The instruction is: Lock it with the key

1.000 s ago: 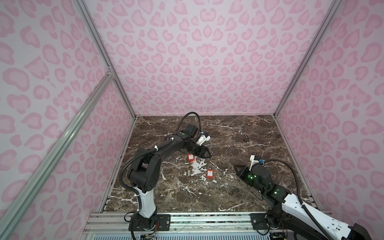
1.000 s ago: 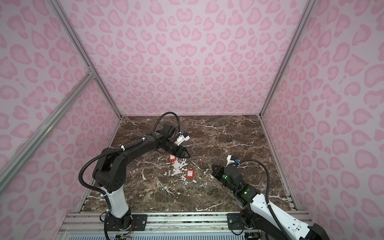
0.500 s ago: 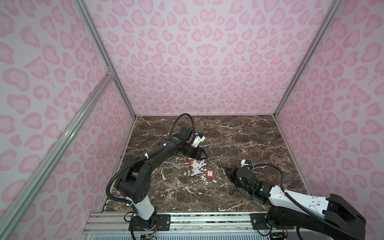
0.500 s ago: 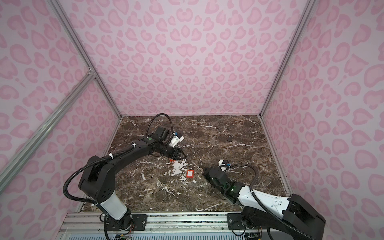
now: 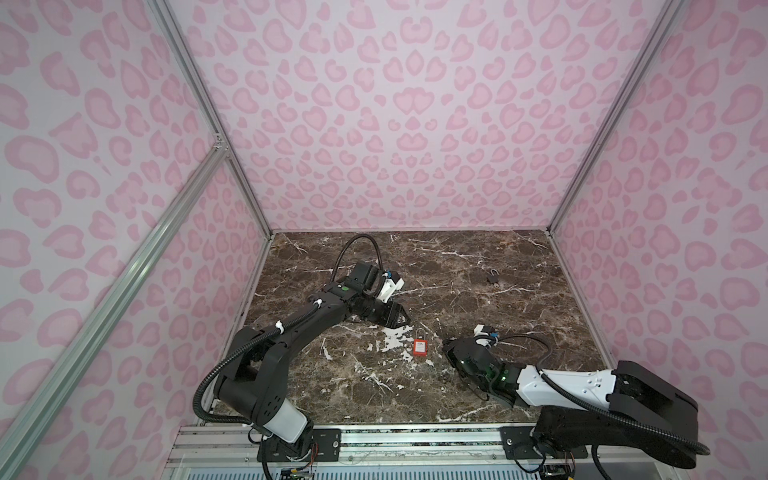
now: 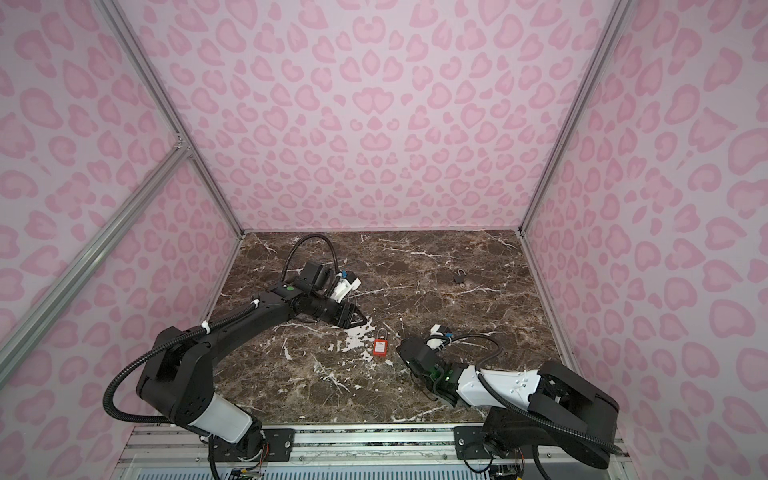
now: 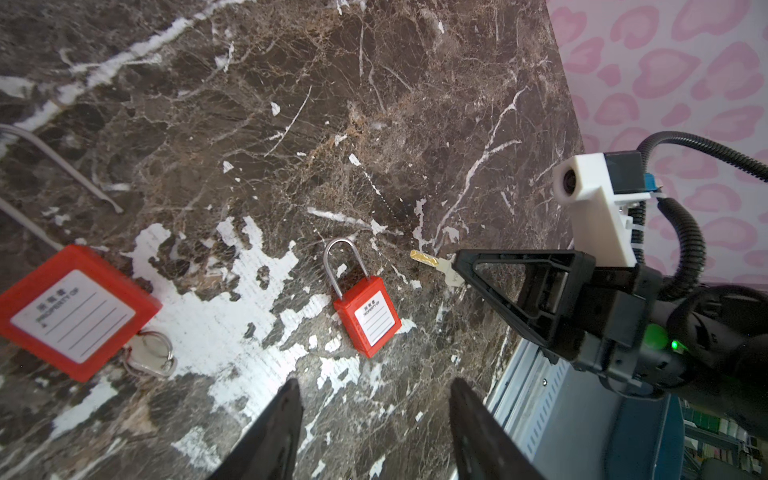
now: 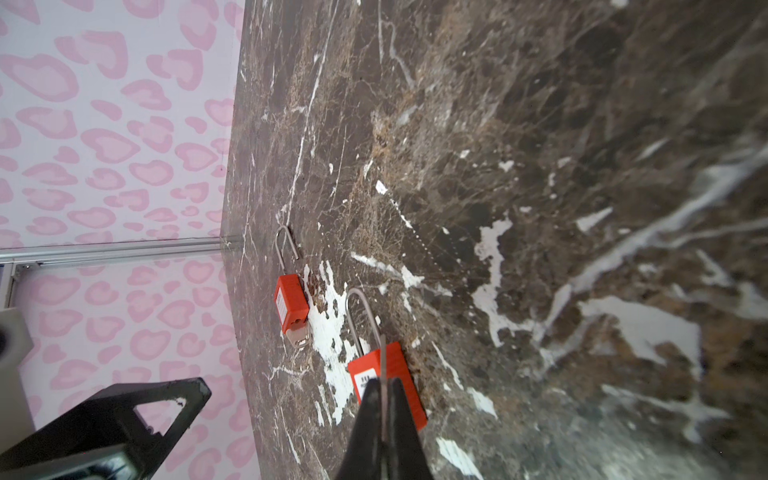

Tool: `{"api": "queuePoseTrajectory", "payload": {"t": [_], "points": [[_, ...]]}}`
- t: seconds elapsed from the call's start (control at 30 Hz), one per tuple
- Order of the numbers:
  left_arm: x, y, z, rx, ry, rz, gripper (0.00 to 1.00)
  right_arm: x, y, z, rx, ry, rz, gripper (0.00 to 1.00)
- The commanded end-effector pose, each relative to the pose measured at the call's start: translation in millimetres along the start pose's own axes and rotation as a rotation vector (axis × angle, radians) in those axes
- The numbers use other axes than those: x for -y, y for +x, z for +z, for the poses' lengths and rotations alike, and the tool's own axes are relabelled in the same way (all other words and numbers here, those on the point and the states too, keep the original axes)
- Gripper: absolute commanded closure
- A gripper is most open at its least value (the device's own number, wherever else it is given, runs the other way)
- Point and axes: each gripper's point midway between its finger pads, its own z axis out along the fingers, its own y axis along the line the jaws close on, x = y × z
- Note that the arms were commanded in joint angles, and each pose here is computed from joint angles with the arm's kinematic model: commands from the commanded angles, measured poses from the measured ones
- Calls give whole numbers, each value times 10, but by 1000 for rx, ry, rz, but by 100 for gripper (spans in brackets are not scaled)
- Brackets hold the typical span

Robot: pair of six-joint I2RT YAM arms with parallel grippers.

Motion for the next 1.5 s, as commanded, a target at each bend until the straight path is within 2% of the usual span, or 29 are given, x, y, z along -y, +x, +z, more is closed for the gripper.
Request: {"api": "queuePoseTrajectory", "payload": {"t": [0.0,0.77,0.9,1.0,1.2,1.3,1.37,1.47], "points": [[49,-86,-41,45,12,22,42,-43,-22,33,21,-31,29,100],[36,-13,-38,41,10,22,42,59,114,288,-23,12,67,100],[28,-10,-43,43,11,22,42,73,131,296,-30,21,68,84],[41,-7,-42,42,20,22,42,97,146,298,-37,28,71,76],[57,-39,-66,53,24,24,42,111,159,303,-43,39,76,73],[50,-48,-76,55,23,21,42,140,172,299,-51,56,79,64],[55,-44,-79,53,24,20,42,143,168,287,-51,58,80,54],[44,-46,-79,55,22,18,42,141,132,251,-37,65,74,51]]}}
